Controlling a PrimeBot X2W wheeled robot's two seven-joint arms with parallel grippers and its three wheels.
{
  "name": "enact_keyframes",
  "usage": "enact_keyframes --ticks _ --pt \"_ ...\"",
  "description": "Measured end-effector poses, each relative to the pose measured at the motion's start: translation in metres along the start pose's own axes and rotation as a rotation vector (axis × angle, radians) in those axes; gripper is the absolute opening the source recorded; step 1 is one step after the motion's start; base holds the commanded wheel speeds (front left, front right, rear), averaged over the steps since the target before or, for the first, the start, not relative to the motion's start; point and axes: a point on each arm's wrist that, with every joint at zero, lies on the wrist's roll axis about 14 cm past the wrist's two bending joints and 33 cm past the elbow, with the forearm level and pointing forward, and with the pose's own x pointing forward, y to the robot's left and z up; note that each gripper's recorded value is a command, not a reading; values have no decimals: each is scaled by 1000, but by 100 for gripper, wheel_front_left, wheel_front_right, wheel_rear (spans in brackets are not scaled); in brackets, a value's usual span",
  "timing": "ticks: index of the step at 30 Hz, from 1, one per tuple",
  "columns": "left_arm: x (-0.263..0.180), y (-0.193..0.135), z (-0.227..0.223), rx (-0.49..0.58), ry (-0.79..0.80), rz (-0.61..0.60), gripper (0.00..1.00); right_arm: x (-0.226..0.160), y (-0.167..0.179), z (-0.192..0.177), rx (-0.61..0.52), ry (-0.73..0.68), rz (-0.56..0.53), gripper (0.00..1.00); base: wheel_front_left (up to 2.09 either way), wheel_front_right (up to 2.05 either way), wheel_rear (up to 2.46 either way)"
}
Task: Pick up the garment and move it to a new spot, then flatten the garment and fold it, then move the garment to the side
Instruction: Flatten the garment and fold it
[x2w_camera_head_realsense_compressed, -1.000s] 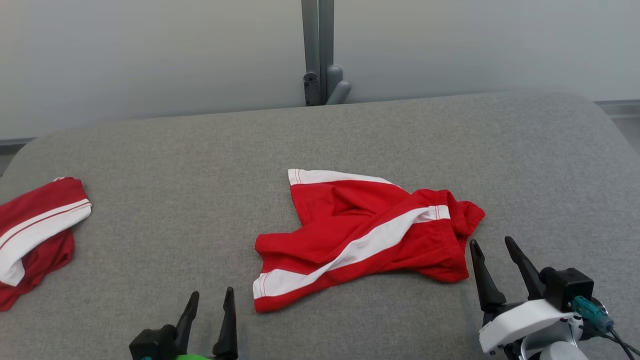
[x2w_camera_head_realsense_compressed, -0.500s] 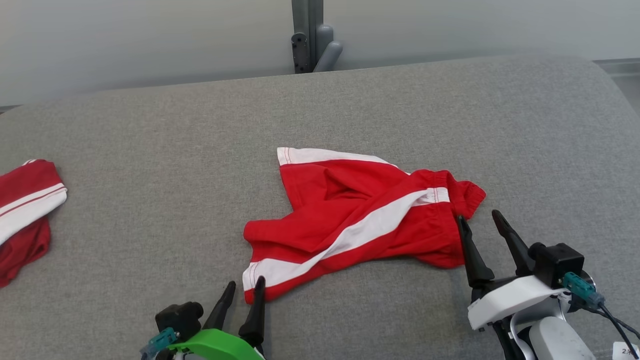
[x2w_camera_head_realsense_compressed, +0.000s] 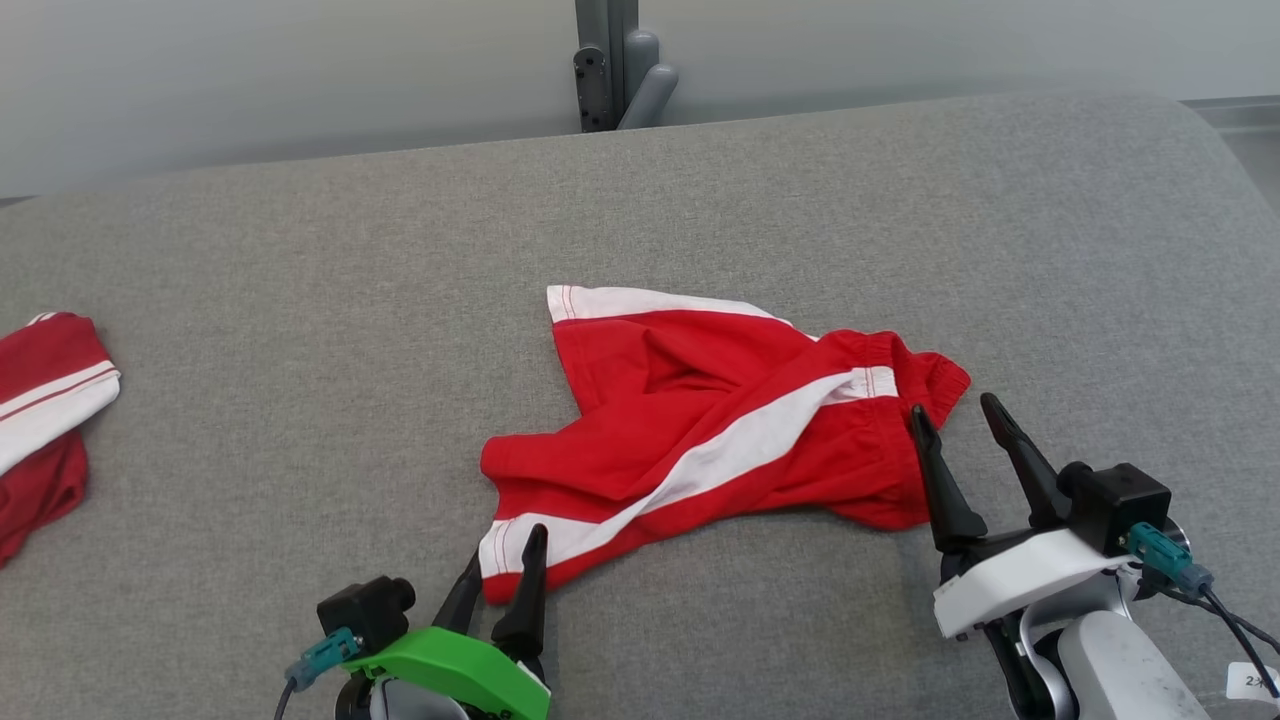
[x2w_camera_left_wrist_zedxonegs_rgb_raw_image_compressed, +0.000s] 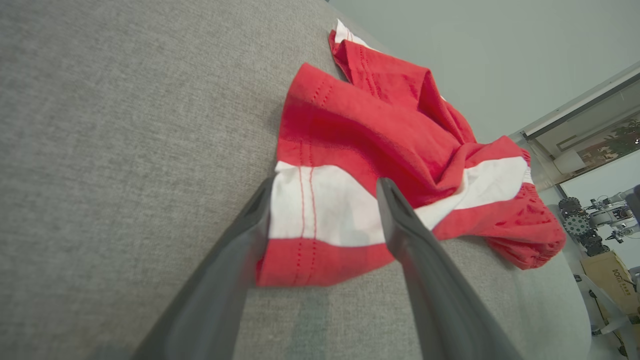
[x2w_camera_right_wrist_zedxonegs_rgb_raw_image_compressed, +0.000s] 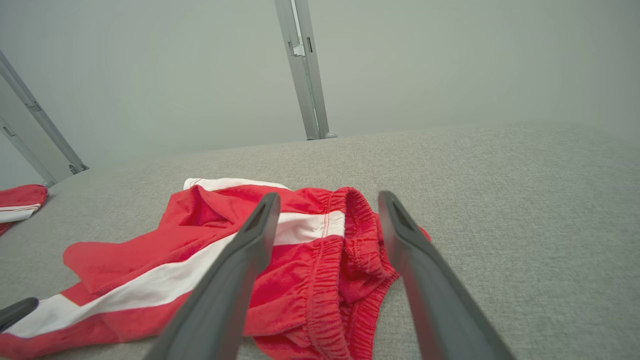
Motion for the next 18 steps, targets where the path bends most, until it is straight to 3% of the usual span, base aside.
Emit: enact_keyframes --ticks 6,7,8,9,12,18 --pt "1 -1 1 -2 -4 -3 100 1 0 -2 2 5 3 100 0 0 0" --pt "1 -1 0 -2 0 -4 93 1 1 -2 3 6 4 100 0 0 0" --pt "1 -1 0 -5 -1 -5 79 1 0 -2 3 7 4 100 0 0 0" --pt "1 -2 -1 -6 1 -6 43 1 0 -3 4 7 4 100 0 0 0" --pt "1 -2 -1 -9 2 -7 0 2 0 -3 6 9 3 100 0 0 0" --pt "1 -1 5 -1 -17 -7 0 4 -2 -9 37 23 -8 100 0 0 0"
